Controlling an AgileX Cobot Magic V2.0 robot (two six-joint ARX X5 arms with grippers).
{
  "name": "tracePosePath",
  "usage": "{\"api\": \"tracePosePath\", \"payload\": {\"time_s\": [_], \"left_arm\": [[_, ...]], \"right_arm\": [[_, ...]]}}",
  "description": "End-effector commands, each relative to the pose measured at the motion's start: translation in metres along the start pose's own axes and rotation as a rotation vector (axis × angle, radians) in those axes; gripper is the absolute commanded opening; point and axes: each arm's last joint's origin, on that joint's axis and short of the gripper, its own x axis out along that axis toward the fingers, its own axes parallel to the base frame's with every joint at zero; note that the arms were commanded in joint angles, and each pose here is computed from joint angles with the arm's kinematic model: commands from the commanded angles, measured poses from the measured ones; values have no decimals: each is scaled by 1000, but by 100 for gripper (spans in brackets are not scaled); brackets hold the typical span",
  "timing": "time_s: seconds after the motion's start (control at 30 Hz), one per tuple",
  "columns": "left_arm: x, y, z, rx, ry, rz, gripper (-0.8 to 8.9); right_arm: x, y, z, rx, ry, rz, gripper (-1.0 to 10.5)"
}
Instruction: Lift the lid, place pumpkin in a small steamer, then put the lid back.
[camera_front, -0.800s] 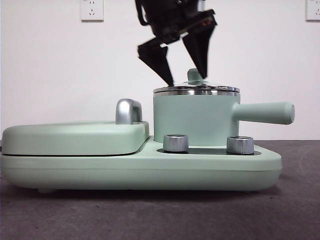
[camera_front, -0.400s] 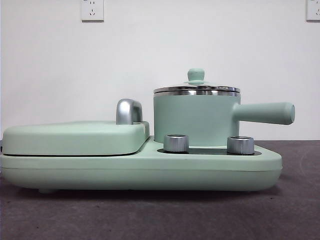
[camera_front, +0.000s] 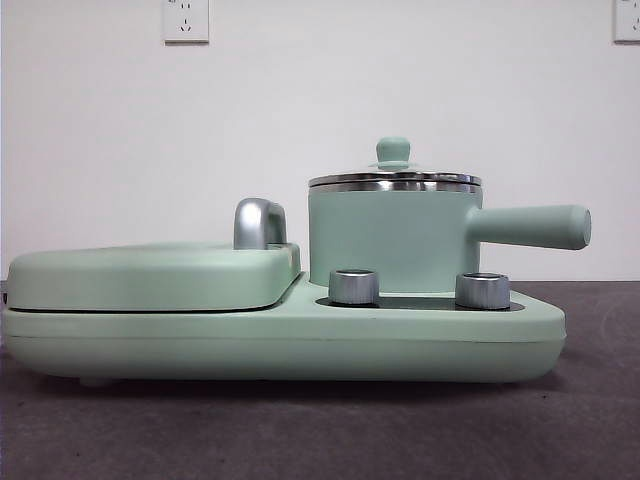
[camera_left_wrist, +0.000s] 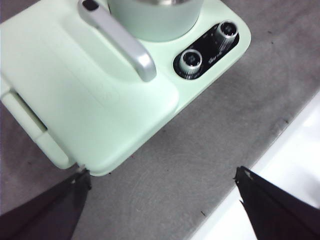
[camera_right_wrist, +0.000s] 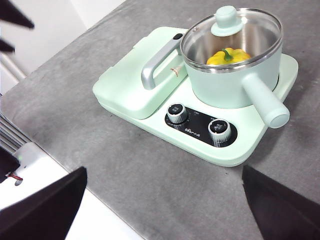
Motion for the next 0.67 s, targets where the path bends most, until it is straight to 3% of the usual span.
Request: {"api": "tracePosePath", "payload": {"time_s": [0.03,0.17,0.2,0.23,0.27,0.3,0.43,0.67], "left_arm": [[-1,-2,-25,-66,-95,-6,438],[0,-3,-55,-197,-211,2,306],[0,-3,-61,-221,-247,20,194],[0,-3,-67,-237,-280,40,14],[1,-2,-70,-250,-308,56,22],[1,-2,-73,-260,-331,77,12],[-1,-1,-75,-267,-367,99,7],[-2,-1,-73,-265,-386,98,7]], "right_arm": [[-1,1,2,-20,-14,13,483],[-1,1,3,-22,-25,15,476],[-1,1,3,-21,-23,15,418],[-1,1,3,-23,-20,20,144],[-1,2,3,-30,-19,22,-35],[-1,1,3,-37,-22,15,37],[-1,0,4,-39,-39,-43,15],[-1,0,4,-34,-42,-39,15]]}}
